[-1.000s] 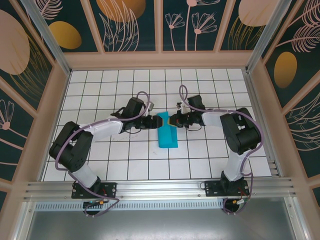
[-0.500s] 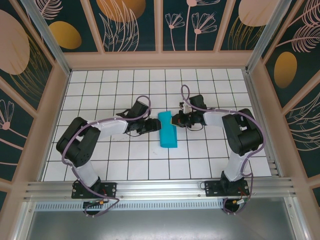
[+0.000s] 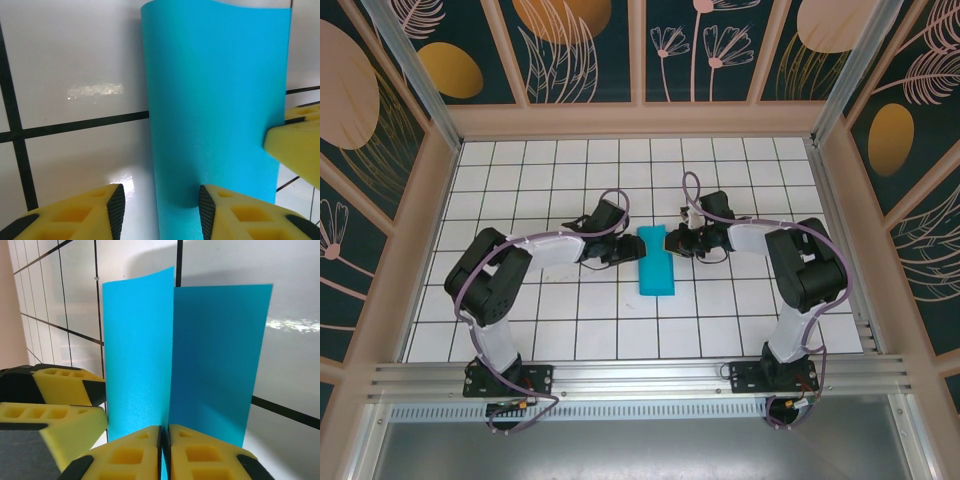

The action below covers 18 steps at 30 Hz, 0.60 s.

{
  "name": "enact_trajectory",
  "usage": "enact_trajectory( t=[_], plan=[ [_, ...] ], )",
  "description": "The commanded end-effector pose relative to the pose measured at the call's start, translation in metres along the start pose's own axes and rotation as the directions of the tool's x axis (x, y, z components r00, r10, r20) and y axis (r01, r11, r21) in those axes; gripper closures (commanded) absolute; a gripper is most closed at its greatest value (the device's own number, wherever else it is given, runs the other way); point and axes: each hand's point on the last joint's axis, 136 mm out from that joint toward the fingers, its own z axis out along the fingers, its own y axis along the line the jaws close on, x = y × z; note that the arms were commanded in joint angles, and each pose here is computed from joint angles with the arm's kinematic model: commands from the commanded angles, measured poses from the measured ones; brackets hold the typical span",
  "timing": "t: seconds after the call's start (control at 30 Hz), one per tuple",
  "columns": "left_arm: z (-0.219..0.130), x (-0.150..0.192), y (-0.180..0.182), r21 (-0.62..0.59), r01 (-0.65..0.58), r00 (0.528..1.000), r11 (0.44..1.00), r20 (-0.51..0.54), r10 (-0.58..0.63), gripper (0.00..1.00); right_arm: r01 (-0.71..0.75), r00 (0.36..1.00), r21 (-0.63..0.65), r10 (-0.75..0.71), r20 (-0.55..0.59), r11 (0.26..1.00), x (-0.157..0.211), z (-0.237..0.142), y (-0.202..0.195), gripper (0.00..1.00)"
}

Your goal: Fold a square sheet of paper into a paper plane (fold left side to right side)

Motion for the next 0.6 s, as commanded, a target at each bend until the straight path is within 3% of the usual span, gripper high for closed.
enact_trajectory(
  t=[0.0,0.3,0.57],
  plan=[
    [0.006,0.001,-0.003,-0.009,-0.001,1.0,1.0,-0.016,0.001,0.55,0.023,1.0,0.017,-0.023,0.016,1.0,0.0,-0.011,0.0,0.83],
    [0.011,0.005,-0.004,-0.021,-0.017,0.999,1.0,-0.037,0.017,0.54,0.006,0.997,0.066,-0.011,0.073,0.998,-0.008,-0.033,-0.012,0.66],
    [0.018,0.009,-0.001,-0.051,-0.038,0.998,0.998,-0.059,0.035,0.54,-0.032,0.987,0.125,0.012,0.161,0.992,-0.018,-0.058,-0.03,0.62]
  ],
)
